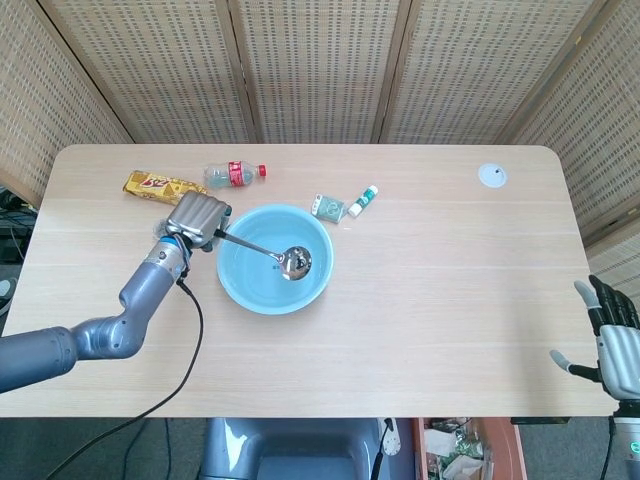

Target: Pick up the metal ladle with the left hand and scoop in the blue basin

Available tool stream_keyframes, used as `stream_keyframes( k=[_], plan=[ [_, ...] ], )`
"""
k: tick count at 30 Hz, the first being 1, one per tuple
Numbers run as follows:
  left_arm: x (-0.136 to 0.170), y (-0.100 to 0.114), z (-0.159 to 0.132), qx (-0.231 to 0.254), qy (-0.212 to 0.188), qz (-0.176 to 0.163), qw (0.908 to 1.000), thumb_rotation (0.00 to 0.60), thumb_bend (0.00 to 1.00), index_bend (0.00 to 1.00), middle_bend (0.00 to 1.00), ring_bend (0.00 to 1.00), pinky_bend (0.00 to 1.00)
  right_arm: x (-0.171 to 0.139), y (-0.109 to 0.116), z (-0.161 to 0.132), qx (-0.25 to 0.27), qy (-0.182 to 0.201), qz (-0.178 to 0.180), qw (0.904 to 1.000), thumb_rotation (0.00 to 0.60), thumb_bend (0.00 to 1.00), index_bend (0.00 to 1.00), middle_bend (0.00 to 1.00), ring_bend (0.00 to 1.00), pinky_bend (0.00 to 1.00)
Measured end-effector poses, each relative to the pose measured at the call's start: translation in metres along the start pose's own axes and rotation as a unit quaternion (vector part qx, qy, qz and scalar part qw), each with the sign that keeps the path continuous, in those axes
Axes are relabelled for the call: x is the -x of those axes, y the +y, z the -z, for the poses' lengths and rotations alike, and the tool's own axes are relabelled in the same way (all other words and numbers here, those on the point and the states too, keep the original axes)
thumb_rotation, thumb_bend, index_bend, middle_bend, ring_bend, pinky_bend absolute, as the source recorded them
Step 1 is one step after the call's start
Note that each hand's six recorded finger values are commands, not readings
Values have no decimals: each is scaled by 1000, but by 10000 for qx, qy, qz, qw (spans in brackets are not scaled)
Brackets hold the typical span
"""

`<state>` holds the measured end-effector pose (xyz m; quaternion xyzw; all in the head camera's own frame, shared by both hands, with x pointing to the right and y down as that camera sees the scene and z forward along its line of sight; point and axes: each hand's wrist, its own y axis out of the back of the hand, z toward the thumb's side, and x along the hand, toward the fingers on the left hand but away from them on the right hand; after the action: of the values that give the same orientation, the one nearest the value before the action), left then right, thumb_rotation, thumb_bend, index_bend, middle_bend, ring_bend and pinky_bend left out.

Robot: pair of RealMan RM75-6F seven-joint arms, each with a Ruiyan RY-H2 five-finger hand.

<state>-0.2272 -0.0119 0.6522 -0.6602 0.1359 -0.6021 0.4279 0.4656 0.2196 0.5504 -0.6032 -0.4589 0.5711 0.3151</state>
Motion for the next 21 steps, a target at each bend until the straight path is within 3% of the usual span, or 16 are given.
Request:
stream_keyframes(
  k=[6, 21],
  plan=[
    [-17, -4, -10, -645, 212, -18, 9977, 600, 579, 1000, 1000, 969, 1000, 2, 3, 5, 67, -57, 15, 10000, 600, 0, 0, 0, 0, 0],
    [-47, 8, -31, -1130, 623, -150, 9915, 600, 579, 1000, 1000, 969, 1000, 8, 6, 15, 166, -197, 21, 9997, 600, 0, 0, 0, 0, 0]
  ],
)
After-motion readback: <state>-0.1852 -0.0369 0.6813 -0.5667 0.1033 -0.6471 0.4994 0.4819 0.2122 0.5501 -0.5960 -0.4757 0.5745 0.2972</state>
